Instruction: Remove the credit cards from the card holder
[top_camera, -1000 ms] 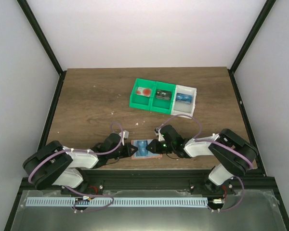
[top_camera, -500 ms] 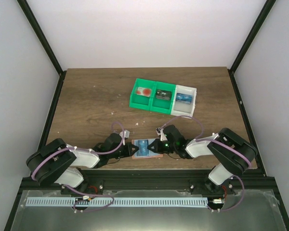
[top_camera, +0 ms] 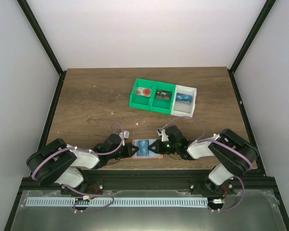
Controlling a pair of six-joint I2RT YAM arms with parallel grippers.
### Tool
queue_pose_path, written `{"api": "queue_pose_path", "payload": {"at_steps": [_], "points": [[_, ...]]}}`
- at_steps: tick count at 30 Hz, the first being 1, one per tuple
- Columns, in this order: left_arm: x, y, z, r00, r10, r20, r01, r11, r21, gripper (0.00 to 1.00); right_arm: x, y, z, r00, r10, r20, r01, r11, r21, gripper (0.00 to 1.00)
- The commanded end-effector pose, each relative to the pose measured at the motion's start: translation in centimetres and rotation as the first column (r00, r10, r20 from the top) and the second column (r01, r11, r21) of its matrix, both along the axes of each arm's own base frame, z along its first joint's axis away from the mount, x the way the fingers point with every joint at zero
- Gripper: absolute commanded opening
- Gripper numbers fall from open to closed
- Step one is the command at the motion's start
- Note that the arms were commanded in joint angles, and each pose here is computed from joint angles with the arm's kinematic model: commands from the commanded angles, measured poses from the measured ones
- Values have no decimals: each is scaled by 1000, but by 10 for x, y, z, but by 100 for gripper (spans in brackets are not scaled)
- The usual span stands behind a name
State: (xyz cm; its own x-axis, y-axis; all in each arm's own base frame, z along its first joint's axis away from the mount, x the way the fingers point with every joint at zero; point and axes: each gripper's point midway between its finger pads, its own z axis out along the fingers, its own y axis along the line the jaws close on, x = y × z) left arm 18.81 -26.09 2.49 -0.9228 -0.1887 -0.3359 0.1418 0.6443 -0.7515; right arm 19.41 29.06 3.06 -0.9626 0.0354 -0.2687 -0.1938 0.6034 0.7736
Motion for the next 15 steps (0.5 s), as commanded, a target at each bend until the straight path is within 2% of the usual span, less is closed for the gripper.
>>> {"api": "queue_pose_path", "payload": {"at_steps": [1, 4, 9, 12, 15], "points": [[-10, 21, -28, 998, 28, -52, -22, 993, 116, 0, -5, -8, -8, 1000, 13, -18, -14, 1000, -19, 0], [-8, 20, -27, 999, 26, -46, -21, 992, 123, 0, -5, -10, -7, 1000, 15, -16, -15, 1000, -14, 0], [-8, 19, -27, 999, 27, -47, -21, 993, 120, 0, -5, -7, -3, 999, 32, -10, -31, 999, 7, 6], [-8, 19, -28, 998, 27, -50, -21, 993, 120, 0, -6, -3, -1, 999, 42, -18, -41, 998, 39, 1], [-8, 19, -28, 998, 28, -52, -22, 993, 119, 0, -7, 0, 0, 998, 46, -34, -44, 997, 67, 1]]}}
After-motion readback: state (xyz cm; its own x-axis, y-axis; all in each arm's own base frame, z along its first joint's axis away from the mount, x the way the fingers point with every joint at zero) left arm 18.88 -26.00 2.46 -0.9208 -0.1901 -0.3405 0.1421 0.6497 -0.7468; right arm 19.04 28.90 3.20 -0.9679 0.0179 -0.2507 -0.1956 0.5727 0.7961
